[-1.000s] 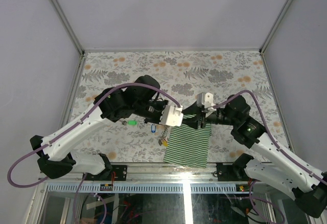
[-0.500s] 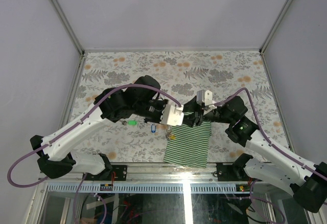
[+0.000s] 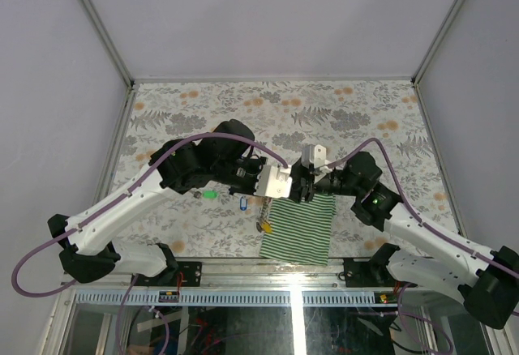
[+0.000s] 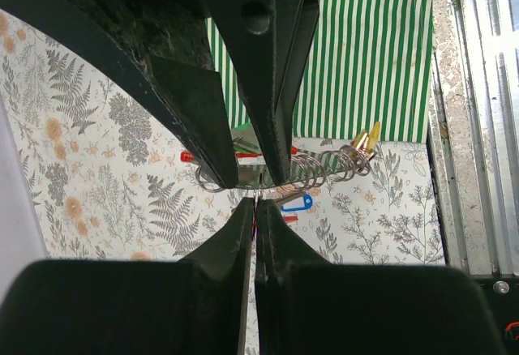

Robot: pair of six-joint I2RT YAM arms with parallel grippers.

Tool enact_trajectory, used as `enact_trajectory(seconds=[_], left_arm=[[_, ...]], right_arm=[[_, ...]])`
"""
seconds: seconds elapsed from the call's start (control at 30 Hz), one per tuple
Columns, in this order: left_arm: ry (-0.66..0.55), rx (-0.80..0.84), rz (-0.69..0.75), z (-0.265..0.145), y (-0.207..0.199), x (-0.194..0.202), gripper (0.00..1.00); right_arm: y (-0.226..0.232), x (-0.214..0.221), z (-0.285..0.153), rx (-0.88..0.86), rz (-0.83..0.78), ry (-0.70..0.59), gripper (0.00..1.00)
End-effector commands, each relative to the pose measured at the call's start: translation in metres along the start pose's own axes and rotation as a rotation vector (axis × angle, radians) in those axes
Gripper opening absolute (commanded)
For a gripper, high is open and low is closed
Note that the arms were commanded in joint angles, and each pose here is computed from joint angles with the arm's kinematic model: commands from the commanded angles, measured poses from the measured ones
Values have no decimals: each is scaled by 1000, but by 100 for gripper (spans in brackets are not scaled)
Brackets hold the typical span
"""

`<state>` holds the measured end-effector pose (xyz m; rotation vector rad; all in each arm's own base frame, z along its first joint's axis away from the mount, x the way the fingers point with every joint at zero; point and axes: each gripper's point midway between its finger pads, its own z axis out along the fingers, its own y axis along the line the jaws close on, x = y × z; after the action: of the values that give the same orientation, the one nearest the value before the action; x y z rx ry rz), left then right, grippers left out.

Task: Put the keys on the keyring

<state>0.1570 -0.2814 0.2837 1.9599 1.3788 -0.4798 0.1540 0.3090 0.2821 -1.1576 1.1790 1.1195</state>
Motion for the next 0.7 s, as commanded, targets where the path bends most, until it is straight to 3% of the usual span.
enact_trajectory(seconds=[0.0,0.4,0.47,0.6,0.67], left_arm=[[-56,-66,23,-5,15,-18,0],[-51,-80,11,-3,18,-17,0],[-49,-79,9,-2,17,-16,0],[-52,-79,6,-3,16,-16,0],[-56,-82,6,-3,16,-17,0]], right_arm=[[-3,-17,7,-1,-63,-56,34],[-5,-15,12,-4,-57,-48,26],[-5,-16,12,-5,-58,-51,22],[-4,-21,12,-2,-57,-64,3],[-4,-24,11,2,-59,-71,0]])
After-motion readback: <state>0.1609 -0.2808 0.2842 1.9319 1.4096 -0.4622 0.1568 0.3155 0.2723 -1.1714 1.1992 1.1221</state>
